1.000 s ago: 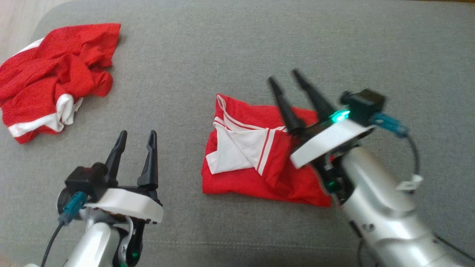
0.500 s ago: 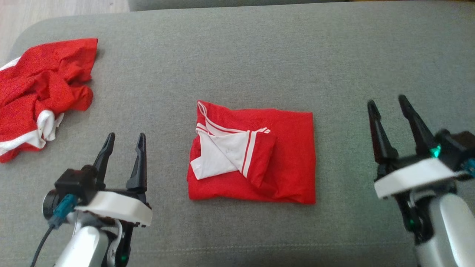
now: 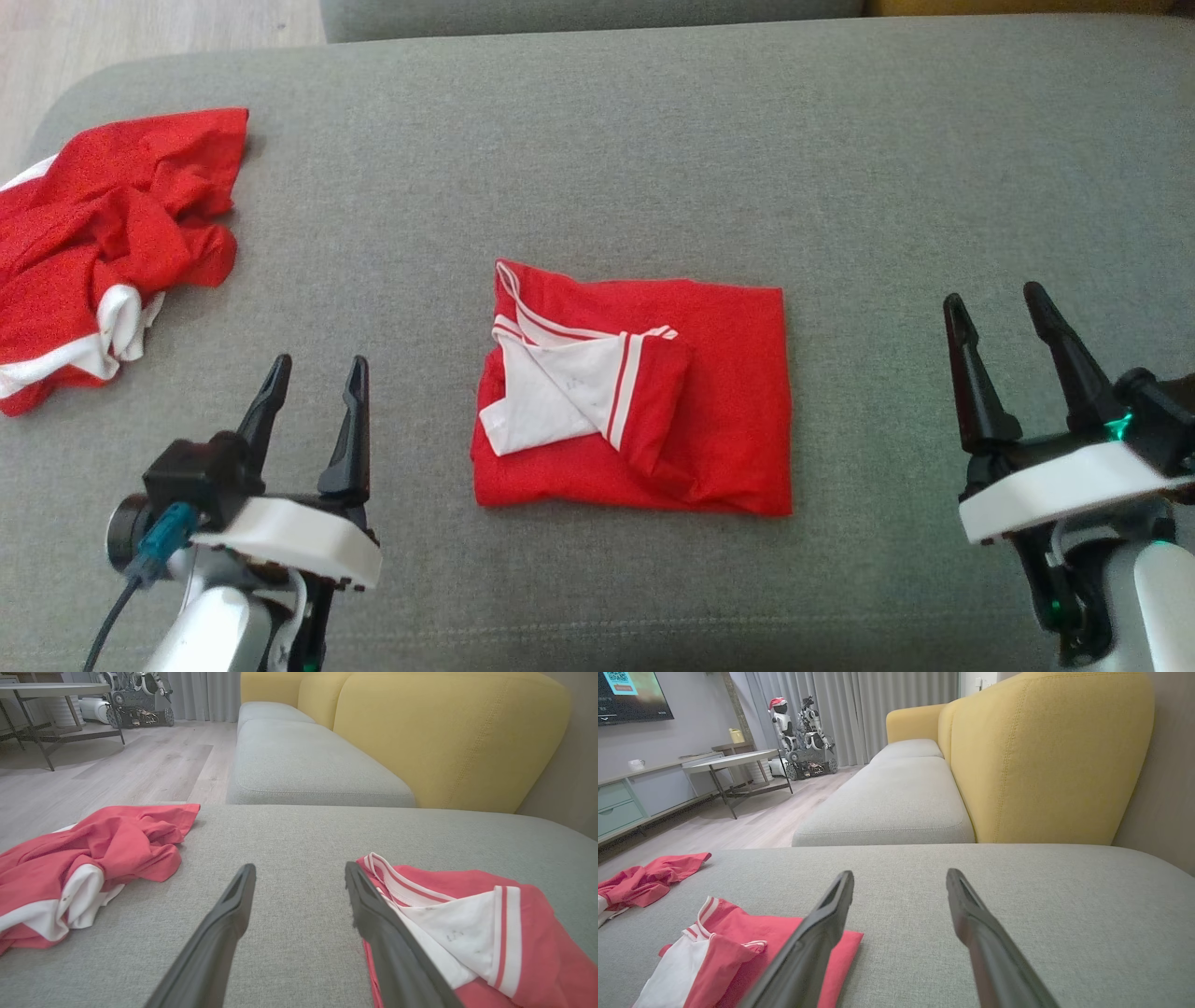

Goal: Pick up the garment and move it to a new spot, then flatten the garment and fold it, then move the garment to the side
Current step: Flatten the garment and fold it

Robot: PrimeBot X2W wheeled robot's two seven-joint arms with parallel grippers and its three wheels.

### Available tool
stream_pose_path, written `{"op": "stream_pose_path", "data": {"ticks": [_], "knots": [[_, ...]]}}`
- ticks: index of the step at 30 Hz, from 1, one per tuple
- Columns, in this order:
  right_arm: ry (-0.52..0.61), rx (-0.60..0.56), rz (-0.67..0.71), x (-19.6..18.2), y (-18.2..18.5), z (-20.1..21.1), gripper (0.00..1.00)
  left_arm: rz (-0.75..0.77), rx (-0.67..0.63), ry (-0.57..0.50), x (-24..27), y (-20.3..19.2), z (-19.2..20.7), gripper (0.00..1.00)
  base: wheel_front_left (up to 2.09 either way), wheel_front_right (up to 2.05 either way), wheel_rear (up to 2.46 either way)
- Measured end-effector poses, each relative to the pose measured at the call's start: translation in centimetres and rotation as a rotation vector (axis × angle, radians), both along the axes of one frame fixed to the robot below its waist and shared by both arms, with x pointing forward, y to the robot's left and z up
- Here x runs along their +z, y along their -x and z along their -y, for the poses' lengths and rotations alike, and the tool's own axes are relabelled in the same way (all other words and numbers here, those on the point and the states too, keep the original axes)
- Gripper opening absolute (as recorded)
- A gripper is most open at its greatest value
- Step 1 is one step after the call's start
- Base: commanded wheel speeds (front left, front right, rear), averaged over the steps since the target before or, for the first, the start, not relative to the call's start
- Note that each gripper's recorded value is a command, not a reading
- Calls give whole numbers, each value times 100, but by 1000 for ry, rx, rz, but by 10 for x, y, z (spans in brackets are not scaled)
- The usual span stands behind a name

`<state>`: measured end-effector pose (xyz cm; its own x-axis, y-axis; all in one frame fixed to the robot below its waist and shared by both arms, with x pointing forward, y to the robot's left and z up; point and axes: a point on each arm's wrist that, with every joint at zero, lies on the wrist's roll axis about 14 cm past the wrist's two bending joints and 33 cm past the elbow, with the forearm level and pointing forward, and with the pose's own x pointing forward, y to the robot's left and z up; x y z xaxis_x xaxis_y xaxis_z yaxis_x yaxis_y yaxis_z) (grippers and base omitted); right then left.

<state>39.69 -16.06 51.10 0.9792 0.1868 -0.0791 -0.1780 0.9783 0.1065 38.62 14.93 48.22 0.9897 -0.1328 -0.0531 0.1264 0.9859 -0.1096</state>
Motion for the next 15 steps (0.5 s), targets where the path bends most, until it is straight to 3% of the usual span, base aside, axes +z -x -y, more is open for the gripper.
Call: {"op": "stream_pose_path", "data": {"ticks": [15], "knots": [[-1, 4, -5, 2, -1, -2, 100, 2, 7, -4, 1, 2, -2, 100, 0, 0, 0]]}}
